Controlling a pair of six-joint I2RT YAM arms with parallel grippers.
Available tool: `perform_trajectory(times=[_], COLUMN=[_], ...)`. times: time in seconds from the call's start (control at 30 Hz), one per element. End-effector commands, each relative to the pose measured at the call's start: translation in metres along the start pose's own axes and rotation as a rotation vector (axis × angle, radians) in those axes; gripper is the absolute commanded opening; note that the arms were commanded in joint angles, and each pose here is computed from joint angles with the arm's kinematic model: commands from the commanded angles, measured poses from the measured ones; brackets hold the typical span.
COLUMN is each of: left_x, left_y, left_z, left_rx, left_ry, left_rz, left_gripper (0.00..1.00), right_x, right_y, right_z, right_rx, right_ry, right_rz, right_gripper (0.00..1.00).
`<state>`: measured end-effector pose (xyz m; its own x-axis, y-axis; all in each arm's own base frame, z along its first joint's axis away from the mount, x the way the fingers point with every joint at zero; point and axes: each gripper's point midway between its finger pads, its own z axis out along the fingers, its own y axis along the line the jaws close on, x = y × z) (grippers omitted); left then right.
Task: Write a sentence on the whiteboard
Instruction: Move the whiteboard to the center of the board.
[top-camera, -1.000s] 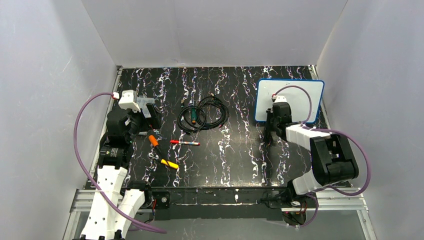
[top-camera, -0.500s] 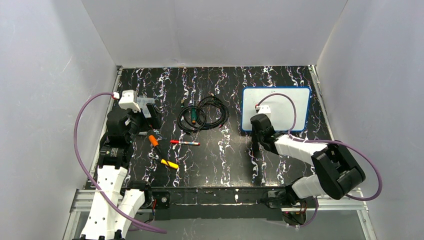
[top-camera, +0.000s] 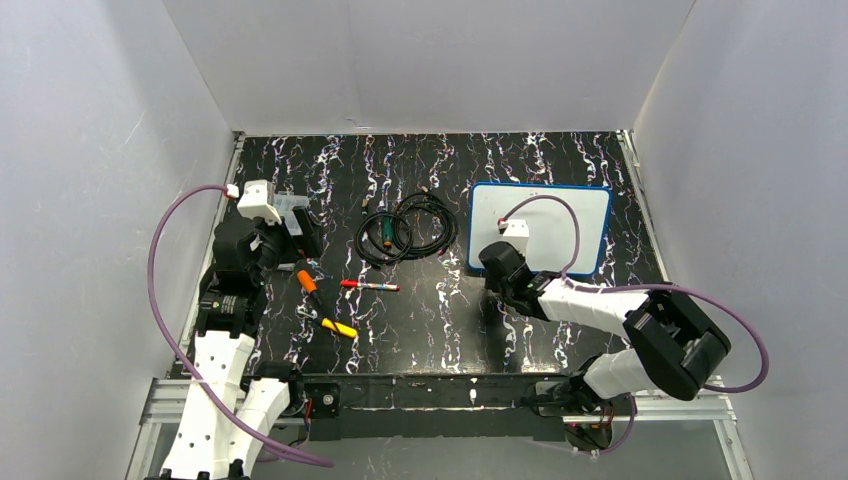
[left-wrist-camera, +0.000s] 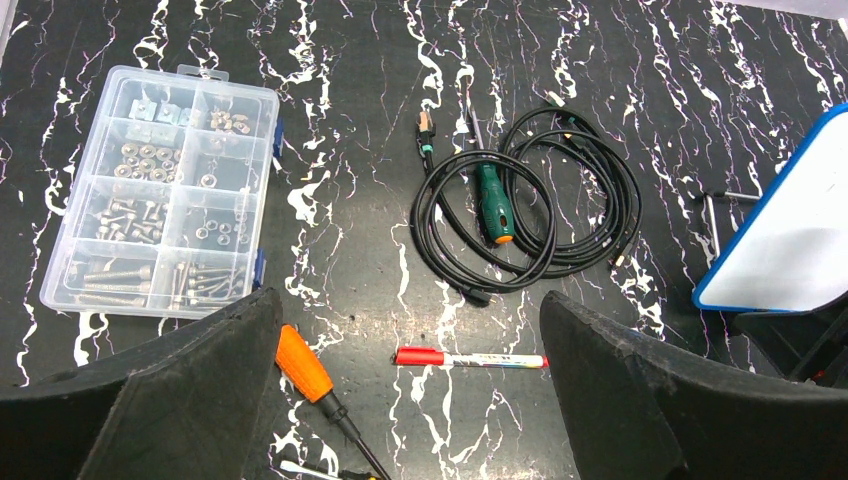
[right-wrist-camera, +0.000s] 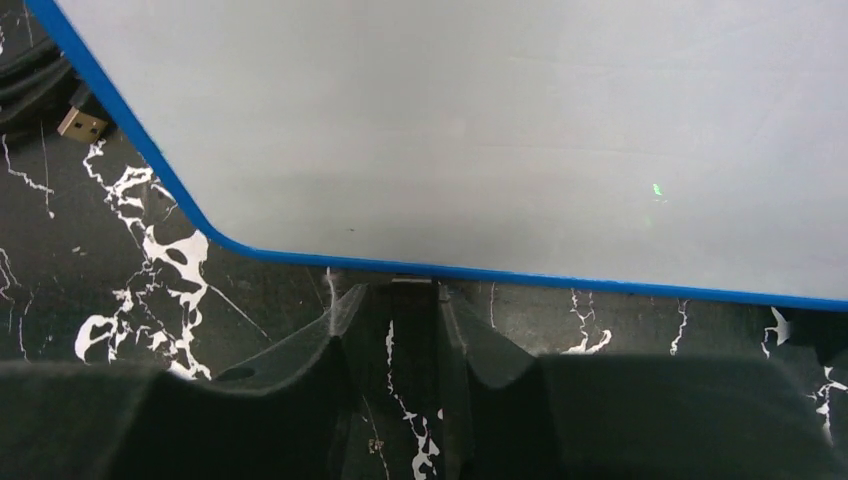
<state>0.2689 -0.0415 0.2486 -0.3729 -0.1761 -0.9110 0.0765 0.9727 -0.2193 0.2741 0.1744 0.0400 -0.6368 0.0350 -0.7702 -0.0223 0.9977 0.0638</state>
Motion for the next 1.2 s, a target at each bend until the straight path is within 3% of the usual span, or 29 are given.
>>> perform_trajectory(times=[0.0, 0.17, 0.33, 0.53, 0.83, 1.17], left_x=[0.004, 0.003, 0.004, 0.006, 0.010, 0.013], left_y=[0.000, 0.000, -0.002, -0.007, -0.009, -0.010], left_z=[0.001, 0.001, 0.001, 0.001, 0.002, 0.003], left_rx=[0.007, 0.006, 0.022, 0.056, 0.075, 0.085], left_ry=[0.010, 0.009, 0.012, 0.017, 0.024, 0.032], left_rz=[0.010, 0.012, 0.019, 0.033, 0.043, 0.046], left_gripper=[0.99, 0.99, 0.99, 0.99, 0.99, 0.99], right_x=[-0.011, 0.009, 0.026, 0.021, 0.001, 0.025], right_y=[0.010, 0.029, 0.092, 0.155, 0.221, 0.257], right_z=[-0.010, -0.029, -0.068, -0.099, -0.072, -0.044], right_rx=[-0.012, -0.103, -0.461, -0.769, -0.844, -0.893], right_ry=[-0.052, 0.005, 0.039, 0.028, -0.021, 0.050], right_rz=[0.047, -0.007, -0.160, -0.329, -0.536, -0.678], right_gripper=[0.43, 0.55, 0.60, 0.53, 0.50, 0.54])
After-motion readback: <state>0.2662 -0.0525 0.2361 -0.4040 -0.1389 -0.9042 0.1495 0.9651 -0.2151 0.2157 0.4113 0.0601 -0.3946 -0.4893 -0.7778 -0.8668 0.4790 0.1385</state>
